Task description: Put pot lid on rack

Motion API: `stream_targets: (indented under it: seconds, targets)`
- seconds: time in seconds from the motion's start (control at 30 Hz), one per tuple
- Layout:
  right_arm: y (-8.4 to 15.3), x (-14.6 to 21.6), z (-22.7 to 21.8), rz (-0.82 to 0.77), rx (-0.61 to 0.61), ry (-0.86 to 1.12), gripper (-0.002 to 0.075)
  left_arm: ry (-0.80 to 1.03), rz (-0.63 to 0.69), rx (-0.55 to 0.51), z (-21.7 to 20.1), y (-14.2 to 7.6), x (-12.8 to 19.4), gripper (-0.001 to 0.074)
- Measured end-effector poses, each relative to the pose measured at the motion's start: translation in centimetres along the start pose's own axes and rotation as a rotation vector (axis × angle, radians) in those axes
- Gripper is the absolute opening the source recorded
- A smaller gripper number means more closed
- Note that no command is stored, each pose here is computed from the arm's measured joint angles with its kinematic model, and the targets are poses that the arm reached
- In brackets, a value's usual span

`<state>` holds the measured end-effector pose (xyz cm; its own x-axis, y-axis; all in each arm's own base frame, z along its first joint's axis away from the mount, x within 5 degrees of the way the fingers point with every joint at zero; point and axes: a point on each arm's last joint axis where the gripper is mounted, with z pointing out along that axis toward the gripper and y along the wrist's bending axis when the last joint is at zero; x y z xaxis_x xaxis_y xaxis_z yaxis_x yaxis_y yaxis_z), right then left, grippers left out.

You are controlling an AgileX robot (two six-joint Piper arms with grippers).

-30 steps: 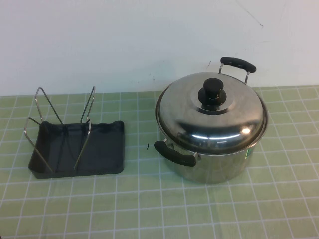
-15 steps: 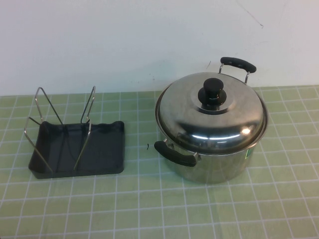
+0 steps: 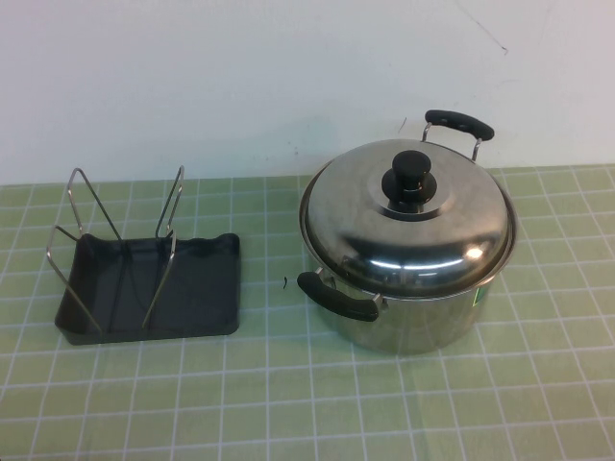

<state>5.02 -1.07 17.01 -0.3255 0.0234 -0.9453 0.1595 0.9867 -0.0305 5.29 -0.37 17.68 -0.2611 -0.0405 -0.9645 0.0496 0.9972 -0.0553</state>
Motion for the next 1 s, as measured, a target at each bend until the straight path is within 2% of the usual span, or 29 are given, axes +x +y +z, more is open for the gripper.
stream_targets:
  seconds: [0.3,0.5,0.67,0.83,1.0]
  targets:
    - [0.0,0.0,0.0,-0.002,0.0,0.0,-0.0001,-0.001,0.0,0.0,0.0,0.0,0.0,-0.0002]
    - [0.1,-0.2,0.1,-0.002,-0.006,-0.044,-0.0001,-0.073,0.006,0.001,0.0,0.0,-0.6,-0.0002]
    - [0.2,-1.4,0.0,-0.004,-0.019,-0.173,-0.0001,-0.184,0.007,0.005,-0.1,0.0,-1.6,-0.0002]
    - [0.4,-3.6,-0.7,-0.004,-0.047,-0.428,-0.0001,-0.316,0.007,0.01,-0.4,-0.1,-2.8,-0.0002]
    - [0.6,-4.7,-1.4,-0.016,-0.059,-0.57,-0.0001,-0.511,0.009,0.019,-1.1,-0.2,-4.4,-0.0002]
